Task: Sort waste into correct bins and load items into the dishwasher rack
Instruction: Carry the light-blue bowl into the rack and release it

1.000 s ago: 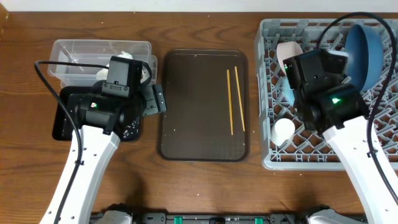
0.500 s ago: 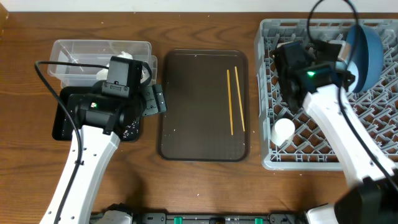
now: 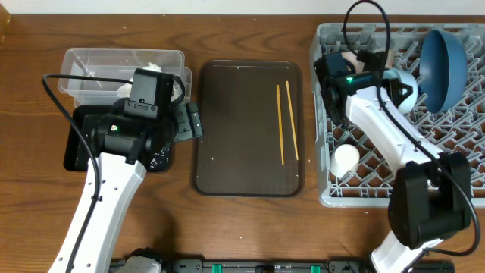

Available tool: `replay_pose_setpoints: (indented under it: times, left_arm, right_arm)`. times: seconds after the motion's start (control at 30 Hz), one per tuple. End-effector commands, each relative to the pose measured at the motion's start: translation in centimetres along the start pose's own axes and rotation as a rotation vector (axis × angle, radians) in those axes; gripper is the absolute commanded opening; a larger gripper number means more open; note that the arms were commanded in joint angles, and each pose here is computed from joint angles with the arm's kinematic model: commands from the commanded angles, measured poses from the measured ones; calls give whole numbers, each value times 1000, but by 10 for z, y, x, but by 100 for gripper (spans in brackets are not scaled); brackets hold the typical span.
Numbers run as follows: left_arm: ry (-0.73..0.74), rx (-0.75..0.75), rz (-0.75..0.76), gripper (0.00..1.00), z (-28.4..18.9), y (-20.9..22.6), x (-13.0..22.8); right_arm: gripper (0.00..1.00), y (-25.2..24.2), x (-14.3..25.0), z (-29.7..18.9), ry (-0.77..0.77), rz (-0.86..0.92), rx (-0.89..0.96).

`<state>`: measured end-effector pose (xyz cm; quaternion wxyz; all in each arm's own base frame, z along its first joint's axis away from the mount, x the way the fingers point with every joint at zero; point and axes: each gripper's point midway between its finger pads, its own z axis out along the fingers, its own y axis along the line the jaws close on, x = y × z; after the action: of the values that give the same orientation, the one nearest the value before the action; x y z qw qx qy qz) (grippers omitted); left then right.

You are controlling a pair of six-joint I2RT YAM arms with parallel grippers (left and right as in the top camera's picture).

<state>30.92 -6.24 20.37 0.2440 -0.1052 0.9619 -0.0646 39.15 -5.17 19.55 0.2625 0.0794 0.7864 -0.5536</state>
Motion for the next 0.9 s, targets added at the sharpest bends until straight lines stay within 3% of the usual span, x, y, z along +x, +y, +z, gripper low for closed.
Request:
replay_pose_setpoints:
  times: [0.0,0.13,0.33,0.5,0.6,0.87]
  left_arm:
    - [-10,-7,6,90,-2,1,-5]
    - [-10,-7,6,90,-2,1,-5]
    - [-10,-7,6,90,-2,1,-5]
    - [-10,-7,6,90,-2,1,-5]
    - [-11,-7,6,90,-2,1,-5]
    - [-10,-7,6,90,-2,1,-5]
  right_arm:
    - [1,15,1,-10,-2,-40,-65]
    - [1,33,7,-14,33,-42,-168]
    - [1,33,8,-14,34,-52,-168]
    - [1,-3,-5,-12,-44,-69,38]
    - [1,-17,-10,-16,-75,-195,126]
    - [1,21,10,-34,-32,-304,-93]
